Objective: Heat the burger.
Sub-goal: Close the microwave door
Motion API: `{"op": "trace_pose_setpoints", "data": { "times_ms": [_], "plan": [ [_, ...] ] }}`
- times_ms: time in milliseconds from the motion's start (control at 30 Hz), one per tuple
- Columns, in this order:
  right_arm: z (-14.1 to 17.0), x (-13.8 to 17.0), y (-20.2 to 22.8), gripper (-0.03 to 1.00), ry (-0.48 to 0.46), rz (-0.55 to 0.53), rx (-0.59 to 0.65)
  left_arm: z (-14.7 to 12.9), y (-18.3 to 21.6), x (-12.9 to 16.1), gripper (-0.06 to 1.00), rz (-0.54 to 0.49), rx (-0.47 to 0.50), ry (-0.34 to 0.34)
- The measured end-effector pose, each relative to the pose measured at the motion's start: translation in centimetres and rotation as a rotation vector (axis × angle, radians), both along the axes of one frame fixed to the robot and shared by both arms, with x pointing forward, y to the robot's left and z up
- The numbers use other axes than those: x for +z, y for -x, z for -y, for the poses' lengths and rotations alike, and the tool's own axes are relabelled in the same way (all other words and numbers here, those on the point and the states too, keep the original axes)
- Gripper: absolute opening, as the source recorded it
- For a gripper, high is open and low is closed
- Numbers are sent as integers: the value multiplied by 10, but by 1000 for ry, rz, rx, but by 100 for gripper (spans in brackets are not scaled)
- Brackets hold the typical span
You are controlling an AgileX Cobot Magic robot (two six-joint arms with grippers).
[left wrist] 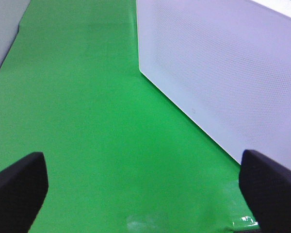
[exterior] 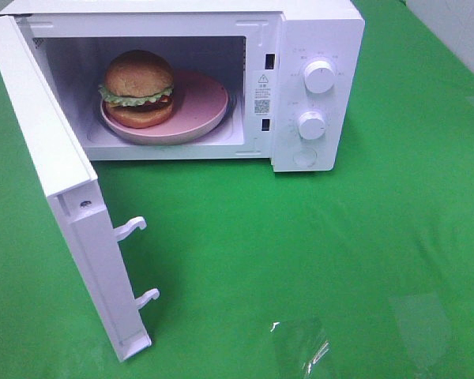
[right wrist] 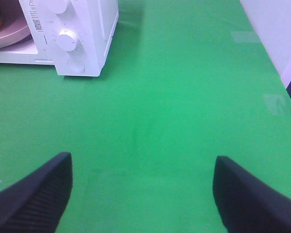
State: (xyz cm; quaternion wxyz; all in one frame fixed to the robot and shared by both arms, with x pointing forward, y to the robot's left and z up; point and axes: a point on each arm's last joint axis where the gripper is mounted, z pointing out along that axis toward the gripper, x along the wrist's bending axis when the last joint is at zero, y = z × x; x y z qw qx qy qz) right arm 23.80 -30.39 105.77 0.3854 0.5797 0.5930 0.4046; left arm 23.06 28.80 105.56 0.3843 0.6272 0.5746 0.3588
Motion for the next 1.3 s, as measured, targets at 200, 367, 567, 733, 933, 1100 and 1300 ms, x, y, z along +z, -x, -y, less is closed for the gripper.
{"op": "trace_pose_setpoints", "data": {
  "times_ms": [200,367,567,733,933,1100,1300],
  "plan": [
    [0,0,0,76,0,0,0,0,0,0,99,0,0,0],
    [0,0,0,76,0,0,0,0,0,0,99,0,0,0],
    [0,0,0,76,0,0,0,0,0,0,99,0,0,0],
    [0,0,0,76,0,0,0,0,0,0,99,0,0,0],
    [0,0,0,76,0,0,0,0,0,0,99,0,0,1],
    [0,0,0,76,0,0,0,0,1,5,96,31,17,30],
    [0,0,0,76,-1,0,0,-1,-1,21,82,180,39,45]
  ]
}}
